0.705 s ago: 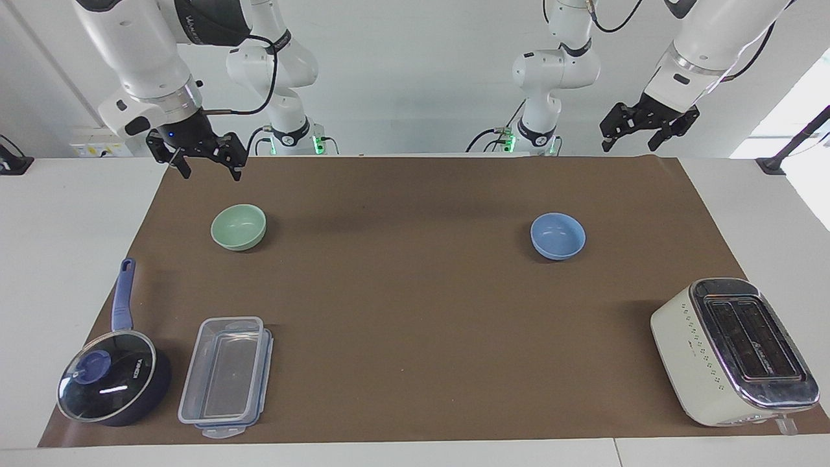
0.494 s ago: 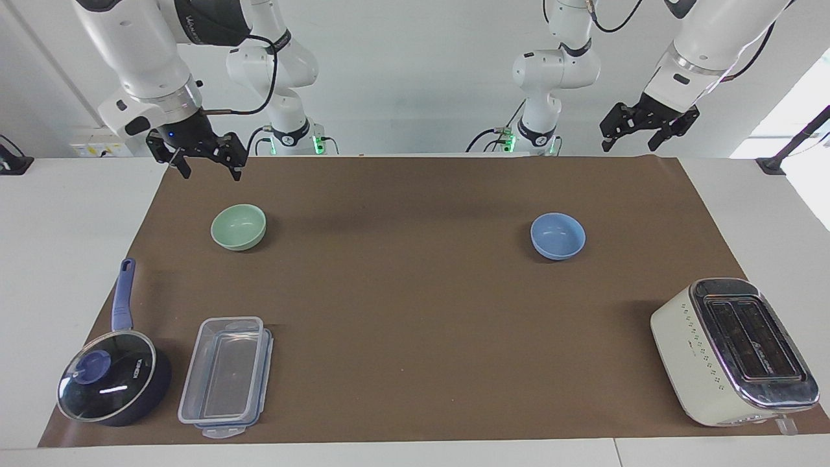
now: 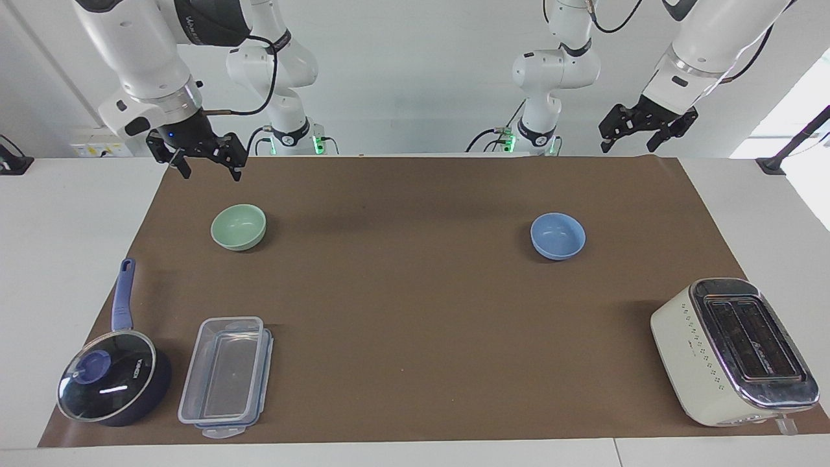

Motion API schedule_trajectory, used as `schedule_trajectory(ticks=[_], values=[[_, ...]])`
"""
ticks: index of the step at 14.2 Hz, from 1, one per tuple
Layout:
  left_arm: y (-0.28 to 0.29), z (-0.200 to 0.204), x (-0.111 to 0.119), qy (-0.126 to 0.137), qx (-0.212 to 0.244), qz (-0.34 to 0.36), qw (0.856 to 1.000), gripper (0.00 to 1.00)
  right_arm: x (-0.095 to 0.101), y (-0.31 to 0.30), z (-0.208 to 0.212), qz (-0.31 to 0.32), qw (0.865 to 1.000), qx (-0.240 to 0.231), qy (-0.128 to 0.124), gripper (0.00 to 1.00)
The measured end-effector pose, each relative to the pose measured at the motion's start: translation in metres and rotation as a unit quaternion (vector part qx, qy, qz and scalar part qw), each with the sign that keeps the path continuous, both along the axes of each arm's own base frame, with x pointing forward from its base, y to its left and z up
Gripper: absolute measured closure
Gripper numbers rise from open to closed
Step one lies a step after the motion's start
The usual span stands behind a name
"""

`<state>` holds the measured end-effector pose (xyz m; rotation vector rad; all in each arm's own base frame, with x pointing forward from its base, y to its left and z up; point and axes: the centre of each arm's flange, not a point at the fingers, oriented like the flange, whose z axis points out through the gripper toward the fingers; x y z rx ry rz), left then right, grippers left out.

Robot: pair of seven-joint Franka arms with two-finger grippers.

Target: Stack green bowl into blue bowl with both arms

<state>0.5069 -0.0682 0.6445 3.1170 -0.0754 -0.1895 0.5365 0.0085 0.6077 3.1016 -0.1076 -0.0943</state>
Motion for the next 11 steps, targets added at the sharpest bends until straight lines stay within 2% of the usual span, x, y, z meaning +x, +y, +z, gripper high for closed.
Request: schedule_trajectory(ticks=[4, 6, 8, 11], values=[[0.0, -0.016, 0.001, -0.014, -0.001, 0.001, 1.0, 0.0, 0.001, -0.01, -0.012, -0.009, 1.0, 0.0, -0.002, 0.0], [0.0, -0.04, 0.004, -0.016, -0.001, -0.002, 1.0, 0.0, -0.002, -0.022, -0.027, -0.02, 1.0, 0.0, -0.005, 0.0], [0.002, -0.087, 0.008, -0.013, -0.002, -0.015, 1.0, 0.0, -0.009, -0.041, -0.05, -0.037, 0.999, -0.001, -0.023, 0.0], [0.008, -0.169, 0.004, -0.005, -0.004, -0.032, 0.999, 0.0, -0.031, -0.069, -0.095, -0.049, 0.997, -0.004, -0.054, 0.0]])
